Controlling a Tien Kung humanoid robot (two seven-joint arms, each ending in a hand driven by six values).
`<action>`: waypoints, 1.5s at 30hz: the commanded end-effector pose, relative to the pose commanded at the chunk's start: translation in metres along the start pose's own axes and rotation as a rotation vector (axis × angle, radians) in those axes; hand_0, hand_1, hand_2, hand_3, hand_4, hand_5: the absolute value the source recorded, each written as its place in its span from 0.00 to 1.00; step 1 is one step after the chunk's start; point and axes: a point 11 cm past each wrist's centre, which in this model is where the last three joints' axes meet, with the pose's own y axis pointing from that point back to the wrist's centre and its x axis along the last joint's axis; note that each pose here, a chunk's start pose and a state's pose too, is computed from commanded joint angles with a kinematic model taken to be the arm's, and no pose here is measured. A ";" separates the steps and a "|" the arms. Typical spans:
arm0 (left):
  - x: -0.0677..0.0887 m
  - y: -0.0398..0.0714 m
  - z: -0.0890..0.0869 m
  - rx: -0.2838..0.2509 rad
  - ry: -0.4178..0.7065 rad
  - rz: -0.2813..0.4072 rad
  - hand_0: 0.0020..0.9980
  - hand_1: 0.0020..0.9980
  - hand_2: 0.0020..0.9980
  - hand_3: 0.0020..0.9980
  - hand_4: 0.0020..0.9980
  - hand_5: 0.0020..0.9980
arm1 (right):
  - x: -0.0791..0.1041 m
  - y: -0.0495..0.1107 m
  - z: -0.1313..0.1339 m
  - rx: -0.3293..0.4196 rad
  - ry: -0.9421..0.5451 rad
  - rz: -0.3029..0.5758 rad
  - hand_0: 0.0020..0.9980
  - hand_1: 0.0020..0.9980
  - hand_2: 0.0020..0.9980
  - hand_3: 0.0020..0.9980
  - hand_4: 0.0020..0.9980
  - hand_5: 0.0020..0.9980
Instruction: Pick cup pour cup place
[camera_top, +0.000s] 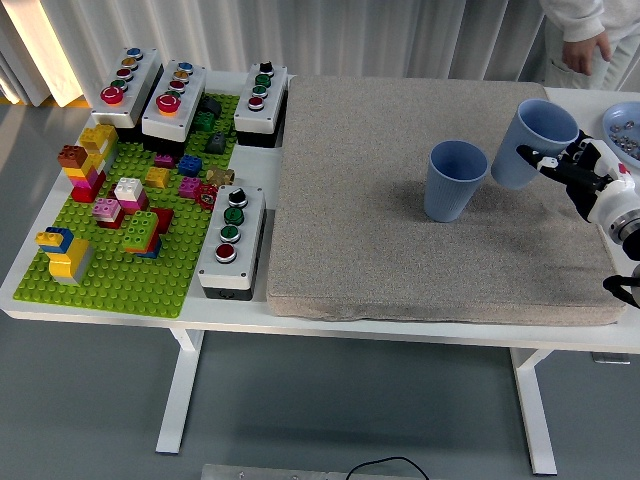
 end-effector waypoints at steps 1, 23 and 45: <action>0.000 0.000 0.000 0.000 0.000 0.000 0.75 0.80 0.85 0.64 0.55 0.93 | 0.001 0.001 0.003 -0.004 0.009 0.004 0.87 0.78 0.69 0.68 0.71 0.13; -0.002 0.000 0.002 -0.002 -0.005 -0.003 0.75 0.80 0.85 0.64 0.55 0.93 | 0.011 0.008 0.038 -0.012 0.158 0.056 0.87 0.78 0.69 0.68 0.70 0.13; -0.001 0.000 0.001 0.000 -0.012 -0.002 0.75 0.80 0.85 0.64 0.55 0.93 | 0.013 0.006 0.039 0.024 0.262 0.073 0.87 0.78 0.69 0.68 0.69 0.12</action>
